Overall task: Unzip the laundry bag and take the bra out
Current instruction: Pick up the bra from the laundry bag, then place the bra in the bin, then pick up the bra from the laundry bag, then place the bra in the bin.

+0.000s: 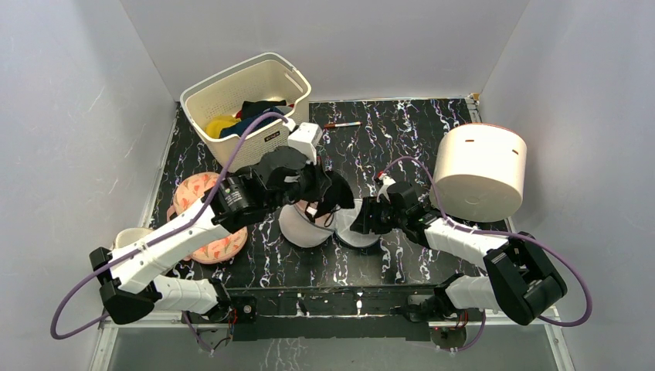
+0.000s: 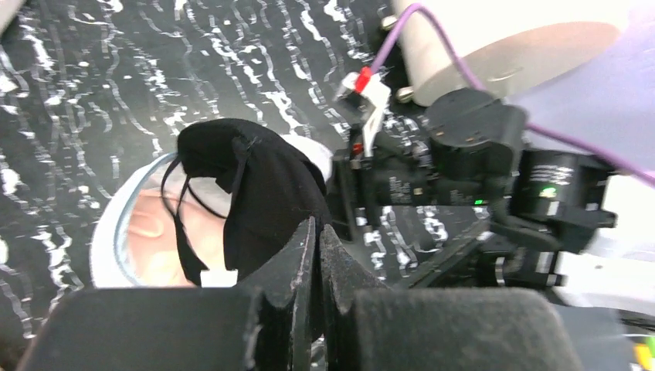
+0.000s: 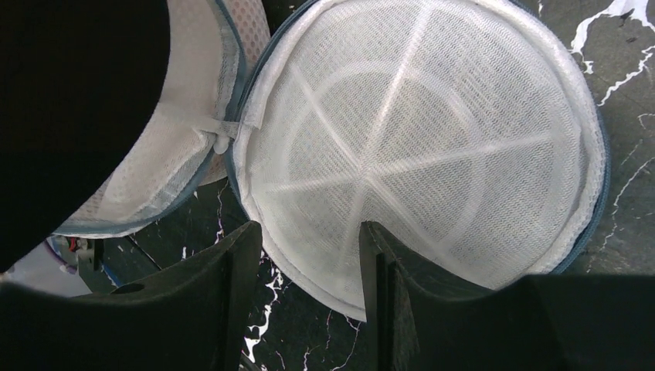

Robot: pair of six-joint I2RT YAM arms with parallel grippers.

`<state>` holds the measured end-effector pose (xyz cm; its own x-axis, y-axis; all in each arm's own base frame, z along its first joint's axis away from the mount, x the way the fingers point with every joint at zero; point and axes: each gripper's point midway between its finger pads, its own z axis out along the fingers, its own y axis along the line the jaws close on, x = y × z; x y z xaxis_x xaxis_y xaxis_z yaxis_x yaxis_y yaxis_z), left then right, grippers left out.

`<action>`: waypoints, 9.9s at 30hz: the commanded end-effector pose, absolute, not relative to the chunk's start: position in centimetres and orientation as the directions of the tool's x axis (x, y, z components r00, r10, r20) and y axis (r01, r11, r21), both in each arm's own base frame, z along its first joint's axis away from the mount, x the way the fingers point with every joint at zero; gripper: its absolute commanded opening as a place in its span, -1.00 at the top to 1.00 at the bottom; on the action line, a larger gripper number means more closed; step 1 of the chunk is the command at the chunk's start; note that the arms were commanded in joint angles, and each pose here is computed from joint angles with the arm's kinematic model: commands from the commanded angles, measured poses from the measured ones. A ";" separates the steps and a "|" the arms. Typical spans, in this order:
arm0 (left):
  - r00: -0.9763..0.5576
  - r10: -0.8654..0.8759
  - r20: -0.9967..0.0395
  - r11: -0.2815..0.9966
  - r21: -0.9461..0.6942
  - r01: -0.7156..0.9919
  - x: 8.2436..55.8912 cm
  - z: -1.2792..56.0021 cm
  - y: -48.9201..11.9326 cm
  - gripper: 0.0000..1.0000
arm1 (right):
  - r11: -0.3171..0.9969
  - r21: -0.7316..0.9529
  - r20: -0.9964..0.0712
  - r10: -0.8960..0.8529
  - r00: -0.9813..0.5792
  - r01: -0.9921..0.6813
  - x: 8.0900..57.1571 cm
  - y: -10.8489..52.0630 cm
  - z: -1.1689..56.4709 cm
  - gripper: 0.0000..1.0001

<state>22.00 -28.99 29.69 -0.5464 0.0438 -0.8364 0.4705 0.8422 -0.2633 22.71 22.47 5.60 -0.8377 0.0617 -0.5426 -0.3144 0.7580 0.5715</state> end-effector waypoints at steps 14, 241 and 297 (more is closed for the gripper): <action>-0.233 -0.088 -0.968 0.808 -0.206 0.552 26.2 46.9 -29.0 1.00 | 0.757 0.533 -0.652 0.083 -0.754 -0.378 25.1 22.9 10.7 -0.15; -0.771 0.246 -0.588 0.843 -0.263 0.470 21.5 13.2 -29.6 1.00 | 0.851 0.489 -0.444 0.055 -0.894 -0.190 24.5 21.9 2.9 -0.47; -0.298 -0.102 -0.949 0.977 -0.151 0.148 29.5 38.4 -21.8 1.00 | 0.864 0.453 -0.506 0.044 -0.861 -0.222 24.1 20.7 4.8 -0.53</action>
<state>26.88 -26.98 37.85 -0.3710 -0.1944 -0.9080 0.3939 0.8525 -0.3435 23.74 21.12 4.07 -0.8757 0.0504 -0.4803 -0.2137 0.8514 0.4790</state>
